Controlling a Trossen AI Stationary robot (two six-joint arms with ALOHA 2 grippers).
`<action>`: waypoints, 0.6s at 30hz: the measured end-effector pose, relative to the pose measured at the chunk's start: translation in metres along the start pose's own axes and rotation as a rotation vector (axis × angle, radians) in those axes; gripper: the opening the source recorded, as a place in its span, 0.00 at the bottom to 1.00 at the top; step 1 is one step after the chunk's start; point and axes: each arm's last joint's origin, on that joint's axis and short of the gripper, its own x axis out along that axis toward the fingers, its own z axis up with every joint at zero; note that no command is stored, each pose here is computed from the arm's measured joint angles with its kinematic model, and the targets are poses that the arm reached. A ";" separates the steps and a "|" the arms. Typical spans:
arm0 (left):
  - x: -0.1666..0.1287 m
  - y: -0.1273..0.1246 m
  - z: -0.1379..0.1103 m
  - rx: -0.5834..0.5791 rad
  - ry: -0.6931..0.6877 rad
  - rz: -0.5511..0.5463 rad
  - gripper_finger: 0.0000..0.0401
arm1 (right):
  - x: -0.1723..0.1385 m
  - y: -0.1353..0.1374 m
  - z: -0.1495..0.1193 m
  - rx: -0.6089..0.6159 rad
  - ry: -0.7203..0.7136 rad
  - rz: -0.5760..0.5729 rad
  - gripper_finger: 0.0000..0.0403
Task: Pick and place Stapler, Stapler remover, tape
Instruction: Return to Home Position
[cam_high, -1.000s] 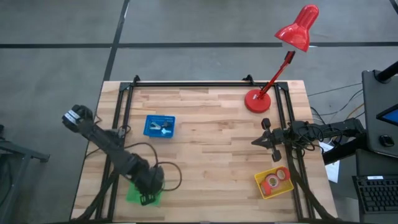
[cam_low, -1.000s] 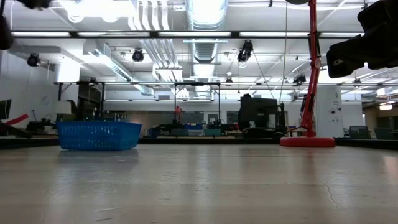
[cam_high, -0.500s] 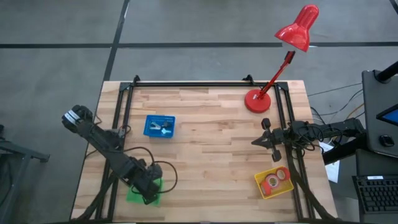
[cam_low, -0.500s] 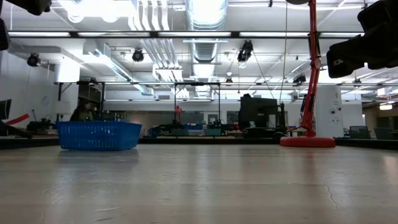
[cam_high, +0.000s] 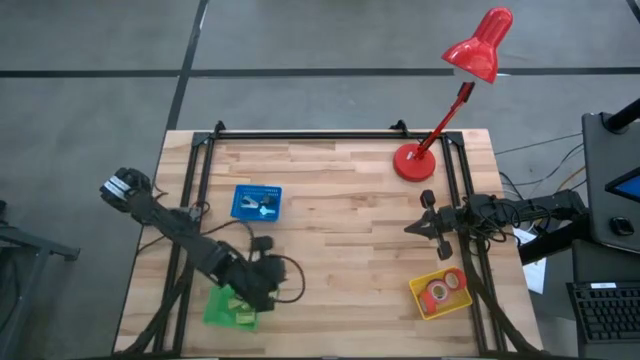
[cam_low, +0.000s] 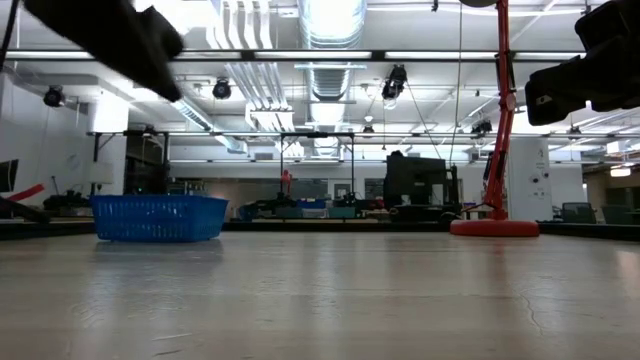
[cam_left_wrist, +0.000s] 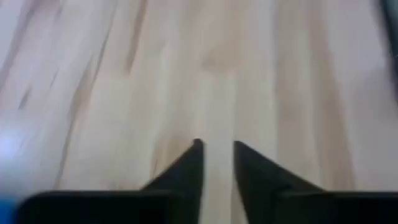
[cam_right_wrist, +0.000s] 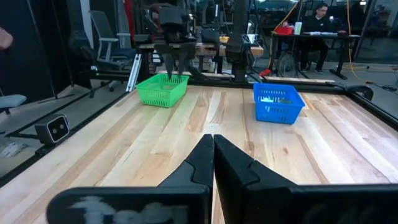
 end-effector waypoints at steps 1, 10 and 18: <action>0.005 0.002 0.004 0.026 -0.038 -0.023 0.17 | 0.000 0.000 0.000 0.000 0.000 0.000 0.02; 0.015 0.031 0.017 0.174 -0.278 -0.036 0.03 | 0.000 0.000 0.000 0.000 0.000 0.000 0.02; 0.017 0.077 -0.020 0.145 -0.519 -0.148 0.01 | 0.000 0.000 0.000 0.000 0.000 0.000 0.02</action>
